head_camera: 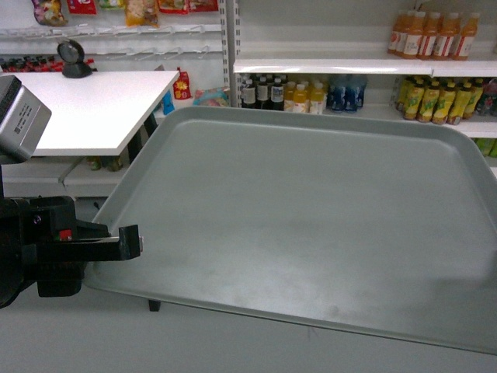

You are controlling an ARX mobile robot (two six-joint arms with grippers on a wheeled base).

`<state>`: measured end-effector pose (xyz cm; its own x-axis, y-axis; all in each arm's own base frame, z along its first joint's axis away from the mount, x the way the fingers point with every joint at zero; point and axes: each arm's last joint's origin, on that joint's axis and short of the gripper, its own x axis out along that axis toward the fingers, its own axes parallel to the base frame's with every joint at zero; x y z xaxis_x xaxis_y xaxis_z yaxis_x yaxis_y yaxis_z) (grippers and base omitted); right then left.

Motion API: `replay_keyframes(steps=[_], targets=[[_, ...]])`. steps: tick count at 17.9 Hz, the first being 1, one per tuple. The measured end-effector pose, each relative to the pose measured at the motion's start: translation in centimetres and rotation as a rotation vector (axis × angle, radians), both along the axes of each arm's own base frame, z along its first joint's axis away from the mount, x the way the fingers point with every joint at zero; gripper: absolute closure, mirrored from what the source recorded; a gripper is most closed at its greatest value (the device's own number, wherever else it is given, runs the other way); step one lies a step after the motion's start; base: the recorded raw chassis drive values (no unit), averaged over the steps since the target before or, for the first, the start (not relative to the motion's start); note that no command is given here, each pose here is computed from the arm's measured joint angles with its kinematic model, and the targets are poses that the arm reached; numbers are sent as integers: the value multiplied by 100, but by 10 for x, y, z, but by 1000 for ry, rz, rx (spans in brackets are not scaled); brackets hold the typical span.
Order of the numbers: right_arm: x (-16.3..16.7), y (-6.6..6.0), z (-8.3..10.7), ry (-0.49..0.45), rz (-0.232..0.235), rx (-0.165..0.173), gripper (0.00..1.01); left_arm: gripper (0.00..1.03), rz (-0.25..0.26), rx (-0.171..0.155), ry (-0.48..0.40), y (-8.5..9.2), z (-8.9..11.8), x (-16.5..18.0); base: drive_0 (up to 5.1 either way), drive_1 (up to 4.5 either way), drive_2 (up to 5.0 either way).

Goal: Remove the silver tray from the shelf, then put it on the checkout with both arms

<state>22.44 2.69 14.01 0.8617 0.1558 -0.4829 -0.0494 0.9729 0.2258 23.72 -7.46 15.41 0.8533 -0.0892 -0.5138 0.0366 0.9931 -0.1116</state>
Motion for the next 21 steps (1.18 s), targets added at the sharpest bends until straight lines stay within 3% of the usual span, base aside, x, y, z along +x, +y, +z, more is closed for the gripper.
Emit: replay_keyframes(steps=[21], targets=[[0,0,0,2,0,0,98,100,0,0,1,0,0,0,-497,244,244]])
